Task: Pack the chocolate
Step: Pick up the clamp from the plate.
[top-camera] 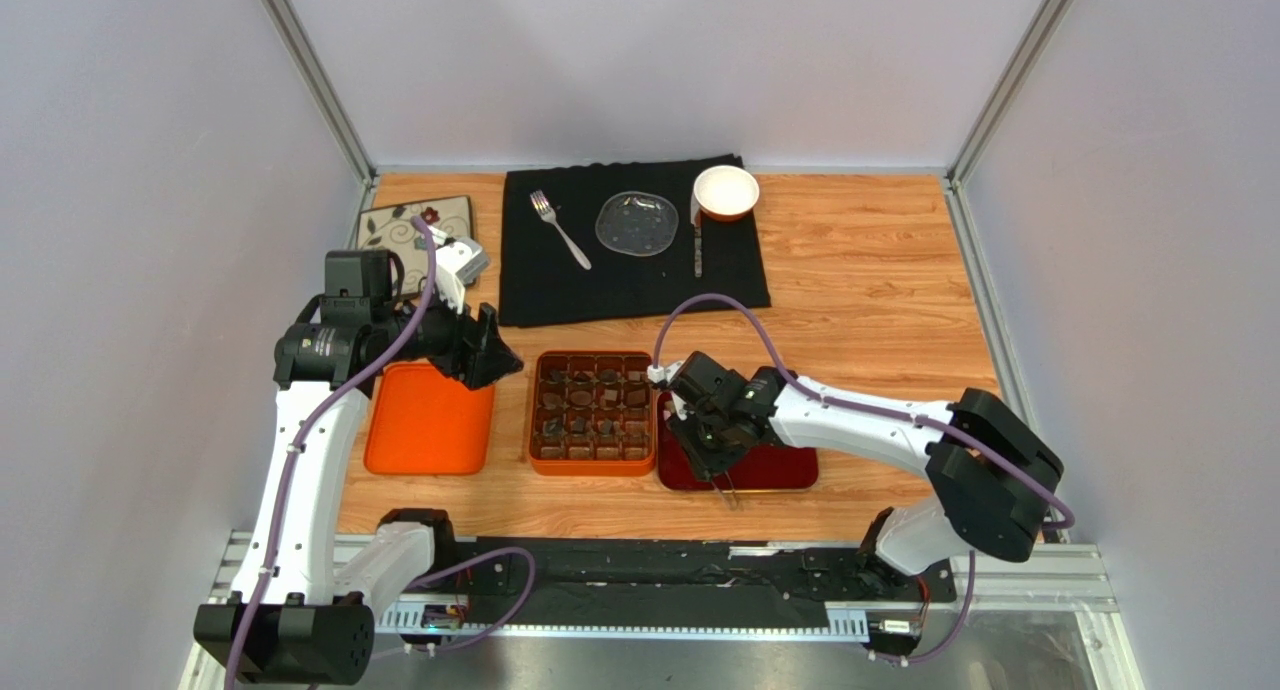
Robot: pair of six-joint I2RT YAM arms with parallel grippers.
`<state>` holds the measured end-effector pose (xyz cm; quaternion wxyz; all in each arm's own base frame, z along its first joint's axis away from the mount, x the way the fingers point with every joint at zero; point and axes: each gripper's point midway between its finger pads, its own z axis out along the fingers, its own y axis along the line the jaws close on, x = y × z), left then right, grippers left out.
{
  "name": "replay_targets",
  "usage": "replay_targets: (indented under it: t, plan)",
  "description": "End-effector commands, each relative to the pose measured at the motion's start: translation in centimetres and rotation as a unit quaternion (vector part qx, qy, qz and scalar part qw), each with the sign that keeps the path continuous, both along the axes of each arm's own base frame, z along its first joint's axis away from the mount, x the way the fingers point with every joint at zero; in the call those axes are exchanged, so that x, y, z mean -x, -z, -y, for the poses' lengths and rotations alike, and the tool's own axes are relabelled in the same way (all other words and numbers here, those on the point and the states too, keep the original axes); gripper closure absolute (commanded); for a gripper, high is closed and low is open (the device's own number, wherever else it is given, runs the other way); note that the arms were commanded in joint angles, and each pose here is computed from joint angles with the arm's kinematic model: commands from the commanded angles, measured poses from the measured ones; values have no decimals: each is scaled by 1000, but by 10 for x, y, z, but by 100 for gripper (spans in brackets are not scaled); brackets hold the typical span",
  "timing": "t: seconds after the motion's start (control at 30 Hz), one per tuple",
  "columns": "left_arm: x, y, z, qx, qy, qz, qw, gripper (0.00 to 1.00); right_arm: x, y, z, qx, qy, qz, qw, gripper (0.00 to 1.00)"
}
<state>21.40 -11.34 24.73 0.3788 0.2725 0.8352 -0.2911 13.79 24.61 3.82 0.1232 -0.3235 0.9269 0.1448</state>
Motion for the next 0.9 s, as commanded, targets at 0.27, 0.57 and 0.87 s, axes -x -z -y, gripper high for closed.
replay_targets:
  t: [0.27,0.57,0.87]
  plan:
    - [-3,-17,1,1,7,34,999,22,-21,-11,-26,-22,-15,32,999,81]
    - [-1,-16,1,2,8,33,999,22,-30,-9,-34,-16,-18,37,999,82]
    - [-2,-16,2,4,9,31,999,22,-37,-43,-44,-51,8,56,997,32]
